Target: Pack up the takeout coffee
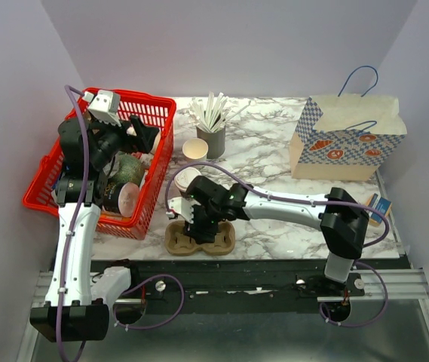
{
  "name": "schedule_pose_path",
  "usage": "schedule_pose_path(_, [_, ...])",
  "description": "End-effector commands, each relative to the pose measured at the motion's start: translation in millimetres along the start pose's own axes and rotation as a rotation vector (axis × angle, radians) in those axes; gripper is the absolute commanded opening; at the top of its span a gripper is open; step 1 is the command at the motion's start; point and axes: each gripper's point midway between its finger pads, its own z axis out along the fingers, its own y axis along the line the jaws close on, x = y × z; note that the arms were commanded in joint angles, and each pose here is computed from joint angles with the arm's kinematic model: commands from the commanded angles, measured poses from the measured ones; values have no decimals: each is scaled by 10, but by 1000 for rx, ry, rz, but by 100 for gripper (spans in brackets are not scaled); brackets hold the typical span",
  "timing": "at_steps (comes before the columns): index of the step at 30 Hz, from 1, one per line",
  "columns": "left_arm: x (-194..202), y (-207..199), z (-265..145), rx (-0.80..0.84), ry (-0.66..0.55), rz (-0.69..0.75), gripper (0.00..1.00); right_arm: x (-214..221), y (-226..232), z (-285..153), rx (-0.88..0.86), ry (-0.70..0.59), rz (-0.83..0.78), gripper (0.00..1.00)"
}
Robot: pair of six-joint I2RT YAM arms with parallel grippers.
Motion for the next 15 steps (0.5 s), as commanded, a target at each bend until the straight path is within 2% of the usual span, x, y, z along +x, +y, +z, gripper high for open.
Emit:
schedule_pose_path(1, [26, 6, -46, -12, -5, -12, 99, -31, 8, 79, 8, 3, -6, 61])
schedule_pose_path(15, [73, 3, -66, -11, -6, -16, 99, 131, 53, 118, 2, 54, -19, 57])
